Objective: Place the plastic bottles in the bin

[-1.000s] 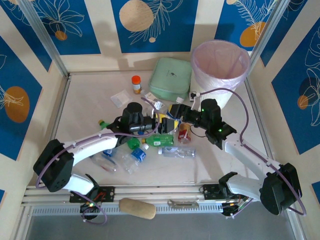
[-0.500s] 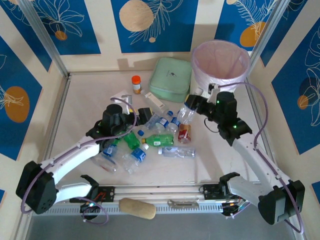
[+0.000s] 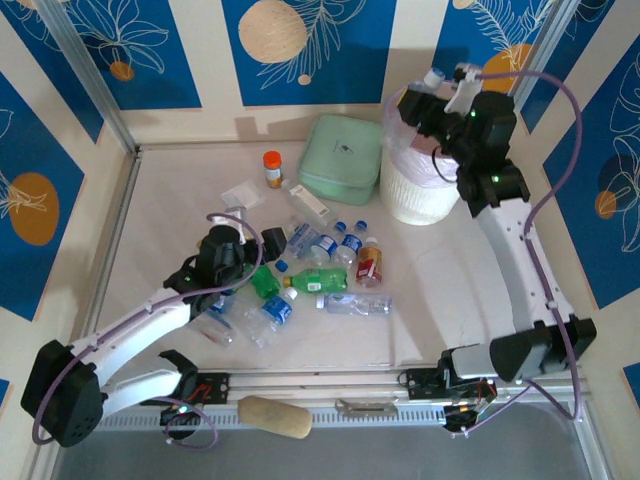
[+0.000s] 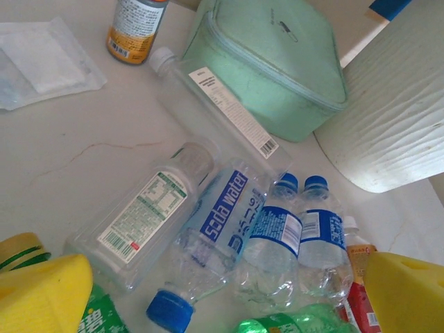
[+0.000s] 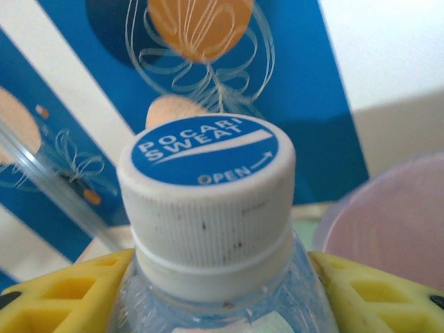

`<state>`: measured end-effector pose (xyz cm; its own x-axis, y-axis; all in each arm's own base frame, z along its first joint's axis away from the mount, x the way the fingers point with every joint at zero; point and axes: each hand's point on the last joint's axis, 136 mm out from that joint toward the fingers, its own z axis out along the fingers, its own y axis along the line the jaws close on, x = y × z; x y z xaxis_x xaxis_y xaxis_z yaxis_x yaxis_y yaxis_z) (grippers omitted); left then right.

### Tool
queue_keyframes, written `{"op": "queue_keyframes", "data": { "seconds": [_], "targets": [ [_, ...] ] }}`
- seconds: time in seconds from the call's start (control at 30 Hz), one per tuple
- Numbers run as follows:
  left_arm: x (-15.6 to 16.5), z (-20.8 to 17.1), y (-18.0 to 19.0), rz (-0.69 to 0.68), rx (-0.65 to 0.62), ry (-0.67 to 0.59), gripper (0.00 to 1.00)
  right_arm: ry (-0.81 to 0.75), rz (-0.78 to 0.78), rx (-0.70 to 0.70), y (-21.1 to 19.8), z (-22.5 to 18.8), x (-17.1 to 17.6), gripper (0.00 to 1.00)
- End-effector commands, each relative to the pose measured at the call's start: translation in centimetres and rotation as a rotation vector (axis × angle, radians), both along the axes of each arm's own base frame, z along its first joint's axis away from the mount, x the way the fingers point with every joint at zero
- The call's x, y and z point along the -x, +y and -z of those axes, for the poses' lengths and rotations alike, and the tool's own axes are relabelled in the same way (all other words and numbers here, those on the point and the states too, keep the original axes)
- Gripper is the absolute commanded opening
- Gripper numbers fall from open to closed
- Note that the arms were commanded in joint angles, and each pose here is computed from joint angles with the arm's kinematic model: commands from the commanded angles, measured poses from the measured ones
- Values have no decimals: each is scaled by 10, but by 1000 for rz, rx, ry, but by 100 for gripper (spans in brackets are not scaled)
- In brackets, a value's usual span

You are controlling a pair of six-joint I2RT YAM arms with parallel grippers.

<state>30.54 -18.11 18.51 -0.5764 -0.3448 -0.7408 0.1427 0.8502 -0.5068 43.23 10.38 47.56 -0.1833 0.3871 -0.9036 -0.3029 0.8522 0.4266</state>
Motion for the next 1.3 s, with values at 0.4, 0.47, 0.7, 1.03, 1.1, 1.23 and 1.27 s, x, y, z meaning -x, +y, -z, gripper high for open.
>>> {"op": "queue_keyframes", "data": {
  "seconds": [0.4, 0.47, 0.7, 1.03, 1.1, 1.23, 1.27],
  "targets": [
    [9, -2, 20, -37, -57, -18, 100, 167, 290, 253, -70, 57, -92, 55],
    [9, -3, 19, -34, -53, -19, 100, 218, 288, 270, -72, 77, -97, 56],
    [7, -8, 15, -20, -52, -23, 100, 370, 273, 266, -77, 133, -109, 60],
    [4, -13, 13, -14, -56, -22, 100, 341, 266, 227, -79, 104, -103, 96],
    [4, -13, 12, -12, -57, -20, 100, 314, 261, 220, -77, 89, -96, 99],
    [3, -13, 10, -2, -60, -15, 99, 240, 228, 182, -67, 55, -75, 99],
    [3, -13, 9, 1, -62, -11, 100, 227, 214, 171, -63, 50, -69, 99]
  ]
}}
